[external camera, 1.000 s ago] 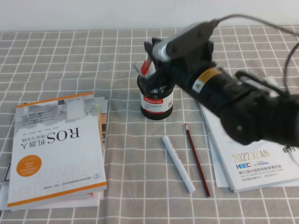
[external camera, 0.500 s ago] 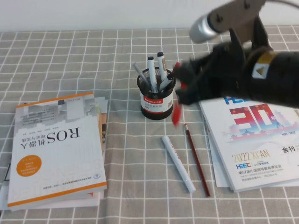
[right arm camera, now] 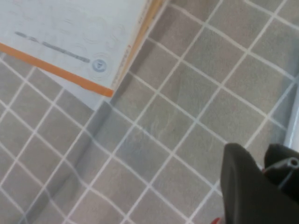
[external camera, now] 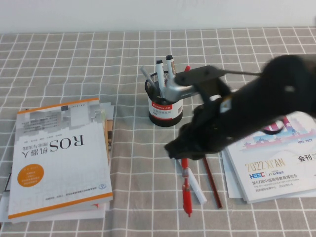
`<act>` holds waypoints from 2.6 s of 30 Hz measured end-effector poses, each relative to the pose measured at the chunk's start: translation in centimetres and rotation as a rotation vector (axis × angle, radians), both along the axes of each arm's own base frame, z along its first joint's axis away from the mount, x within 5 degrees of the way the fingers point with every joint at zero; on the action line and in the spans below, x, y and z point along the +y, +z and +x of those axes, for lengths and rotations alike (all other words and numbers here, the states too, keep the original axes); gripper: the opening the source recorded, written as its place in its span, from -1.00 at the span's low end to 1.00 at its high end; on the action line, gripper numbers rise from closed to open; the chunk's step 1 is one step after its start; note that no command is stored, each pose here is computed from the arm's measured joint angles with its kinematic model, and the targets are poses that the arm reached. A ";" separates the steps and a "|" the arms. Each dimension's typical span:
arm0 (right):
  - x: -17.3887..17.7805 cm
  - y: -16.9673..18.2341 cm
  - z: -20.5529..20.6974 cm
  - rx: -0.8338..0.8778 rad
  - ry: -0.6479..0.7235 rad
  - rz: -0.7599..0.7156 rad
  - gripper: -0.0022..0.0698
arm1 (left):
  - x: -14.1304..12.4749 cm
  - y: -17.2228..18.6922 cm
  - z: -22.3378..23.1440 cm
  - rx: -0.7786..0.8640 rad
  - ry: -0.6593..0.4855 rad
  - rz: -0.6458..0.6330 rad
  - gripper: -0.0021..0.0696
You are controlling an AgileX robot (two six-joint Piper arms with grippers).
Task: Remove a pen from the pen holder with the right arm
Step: 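Take a marker out of the pen holder and lay it on the table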
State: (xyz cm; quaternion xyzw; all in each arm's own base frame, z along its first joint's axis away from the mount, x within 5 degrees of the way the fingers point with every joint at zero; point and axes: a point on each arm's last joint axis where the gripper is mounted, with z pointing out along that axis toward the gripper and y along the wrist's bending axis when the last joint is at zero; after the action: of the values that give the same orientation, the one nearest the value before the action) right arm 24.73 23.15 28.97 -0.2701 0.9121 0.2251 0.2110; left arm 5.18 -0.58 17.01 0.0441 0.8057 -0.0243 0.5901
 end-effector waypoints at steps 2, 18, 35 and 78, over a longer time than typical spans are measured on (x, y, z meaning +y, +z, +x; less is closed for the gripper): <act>1.1 -1.2 1.3 0.029 0.004 -0.022 -0.81 | 0.0 0.0 0.0 0.000 0.000 0.000 -0.95; 6.5 -9.1 8.5 0.106 0.030 -0.131 -0.81 | 0.0 0.0 0.0 0.000 0.000 0.000 -0.95; 6.4 -10.0 9.4 0.089 0.009 -0.125 -0.20 | 0.0 0.0 0.0 0.000 0.000 0.000 -0.95; -4.4 2.5 -2.8 -0.181 0.052 -0.147 -0.97 | 0.0 0.0 0.0 0.000 0.000 0.000 -0.95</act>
State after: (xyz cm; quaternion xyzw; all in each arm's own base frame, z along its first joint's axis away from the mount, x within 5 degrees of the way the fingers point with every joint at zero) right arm 21.93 18.80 31.48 -0.3277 0.8960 0.1379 0.2661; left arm 5.18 -0.58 17.01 0.0441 0.8057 -0.0243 0.5901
